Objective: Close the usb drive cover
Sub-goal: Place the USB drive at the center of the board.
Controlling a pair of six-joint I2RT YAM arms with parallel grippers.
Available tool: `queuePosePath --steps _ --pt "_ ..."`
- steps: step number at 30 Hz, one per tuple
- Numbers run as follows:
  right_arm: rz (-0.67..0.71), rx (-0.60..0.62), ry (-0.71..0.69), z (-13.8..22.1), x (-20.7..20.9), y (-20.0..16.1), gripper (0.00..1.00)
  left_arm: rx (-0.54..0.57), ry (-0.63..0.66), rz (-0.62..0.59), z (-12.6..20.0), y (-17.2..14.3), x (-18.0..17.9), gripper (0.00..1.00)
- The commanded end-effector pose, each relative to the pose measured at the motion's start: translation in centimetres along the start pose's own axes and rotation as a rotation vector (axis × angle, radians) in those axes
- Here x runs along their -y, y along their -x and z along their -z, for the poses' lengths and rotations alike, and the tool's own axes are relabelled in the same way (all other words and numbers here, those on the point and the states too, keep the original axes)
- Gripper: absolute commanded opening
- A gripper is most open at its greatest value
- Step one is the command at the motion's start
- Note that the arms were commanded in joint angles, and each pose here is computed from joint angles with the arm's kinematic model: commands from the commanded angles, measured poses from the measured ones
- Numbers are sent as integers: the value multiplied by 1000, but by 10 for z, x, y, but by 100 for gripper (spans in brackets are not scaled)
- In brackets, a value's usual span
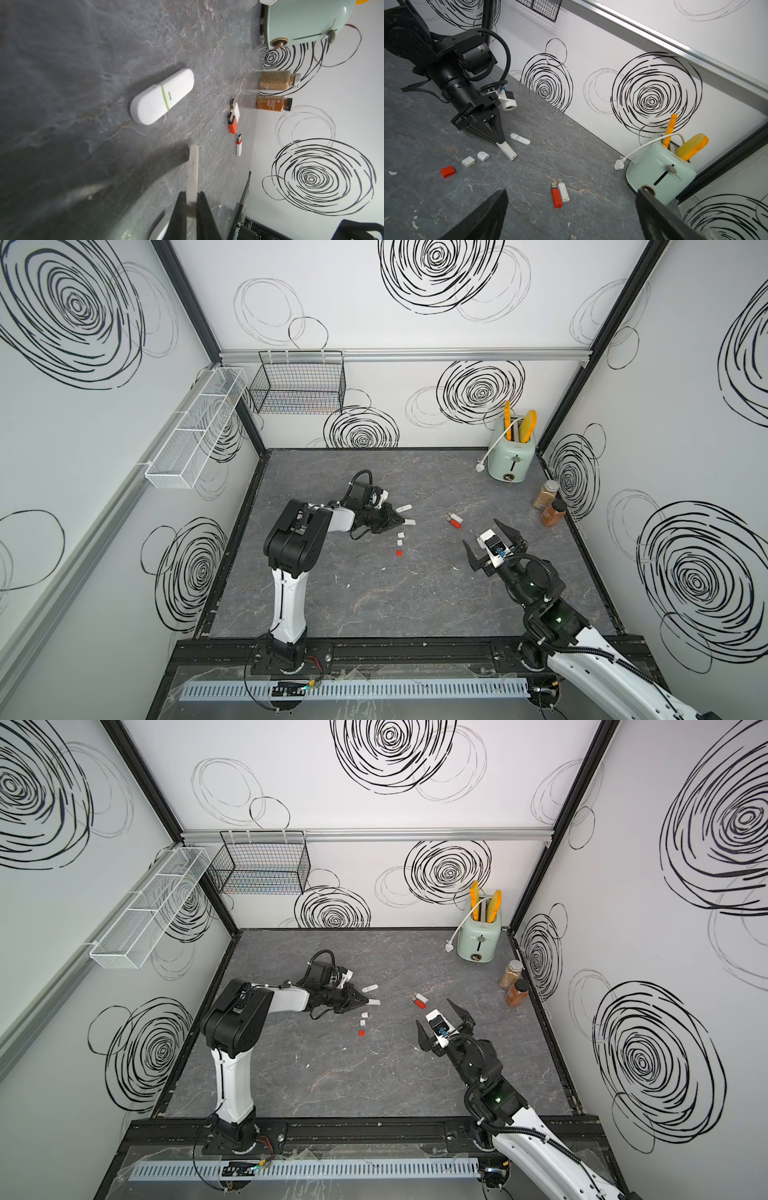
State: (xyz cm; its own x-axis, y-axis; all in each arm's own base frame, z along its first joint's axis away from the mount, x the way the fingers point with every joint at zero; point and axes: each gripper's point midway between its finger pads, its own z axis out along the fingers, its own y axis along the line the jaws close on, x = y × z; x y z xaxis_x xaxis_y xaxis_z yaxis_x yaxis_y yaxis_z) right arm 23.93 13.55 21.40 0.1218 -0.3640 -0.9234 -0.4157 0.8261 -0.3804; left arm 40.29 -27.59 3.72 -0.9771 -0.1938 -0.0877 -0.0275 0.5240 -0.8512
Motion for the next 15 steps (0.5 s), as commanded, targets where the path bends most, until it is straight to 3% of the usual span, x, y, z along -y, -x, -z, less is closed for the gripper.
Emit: queuePosePath --steps 1,11,15 --pt "-9 24 -11 1 3 4 99 6 19 -9 1 5 -5 13" --pt "-9 36 -9 1 3 6 99 3 33 5 4 7 -11 39" --pt "-10 25 -16 1 4 4 99 8 95 -9 6 13 -15 52"
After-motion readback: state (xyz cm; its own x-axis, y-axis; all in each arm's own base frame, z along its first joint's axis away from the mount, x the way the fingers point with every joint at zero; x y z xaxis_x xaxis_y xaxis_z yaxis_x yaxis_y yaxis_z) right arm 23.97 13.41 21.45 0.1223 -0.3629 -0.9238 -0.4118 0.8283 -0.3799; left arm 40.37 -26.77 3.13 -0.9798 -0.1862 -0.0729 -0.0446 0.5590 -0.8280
